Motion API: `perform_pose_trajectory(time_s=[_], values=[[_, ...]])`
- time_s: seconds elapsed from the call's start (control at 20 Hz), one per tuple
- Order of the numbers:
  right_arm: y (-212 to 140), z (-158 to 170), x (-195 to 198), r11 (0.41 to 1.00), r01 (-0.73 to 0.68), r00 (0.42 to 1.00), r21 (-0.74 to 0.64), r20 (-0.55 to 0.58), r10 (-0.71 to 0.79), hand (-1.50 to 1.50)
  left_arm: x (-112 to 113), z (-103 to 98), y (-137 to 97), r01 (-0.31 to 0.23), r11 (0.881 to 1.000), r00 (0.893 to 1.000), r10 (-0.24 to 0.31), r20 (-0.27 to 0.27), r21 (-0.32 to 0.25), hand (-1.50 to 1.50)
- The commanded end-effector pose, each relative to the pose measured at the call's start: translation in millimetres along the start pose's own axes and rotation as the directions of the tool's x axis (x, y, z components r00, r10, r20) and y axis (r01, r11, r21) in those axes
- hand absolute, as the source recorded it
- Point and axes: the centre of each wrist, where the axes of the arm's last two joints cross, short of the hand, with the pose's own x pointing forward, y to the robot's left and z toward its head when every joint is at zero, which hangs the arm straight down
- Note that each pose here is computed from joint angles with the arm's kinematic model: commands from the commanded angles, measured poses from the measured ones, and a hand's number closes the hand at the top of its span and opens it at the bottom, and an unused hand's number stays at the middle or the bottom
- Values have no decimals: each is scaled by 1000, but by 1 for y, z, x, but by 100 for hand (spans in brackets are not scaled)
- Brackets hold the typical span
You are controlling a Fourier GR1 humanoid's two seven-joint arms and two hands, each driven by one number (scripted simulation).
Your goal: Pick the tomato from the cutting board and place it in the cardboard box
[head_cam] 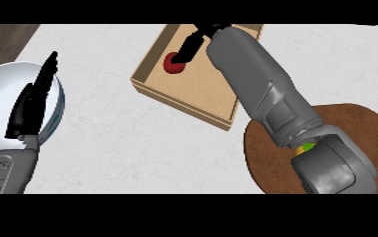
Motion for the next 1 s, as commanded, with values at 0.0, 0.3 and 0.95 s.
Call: perform_pose_trajectory(time_s=[0.0, 0.3, 0.95], values=[[-2, -1, 2, 999, 52, 998, 5, 28, -52, -150, -35, 18, 3, 25, 1000, 992, -26, -122, -6, 0], [-6, 4, -8, 967, 197, 972, -161, 160, -171, -150, -33, 11, 3, 23, 1000, 991, -22, -128, 10, 0], [-103, 48, -76, 837, 453, 890, -306, 207, -406, -150, -18, 8, -2, 3, 1000, 992, -2, -126, 9, 0]])
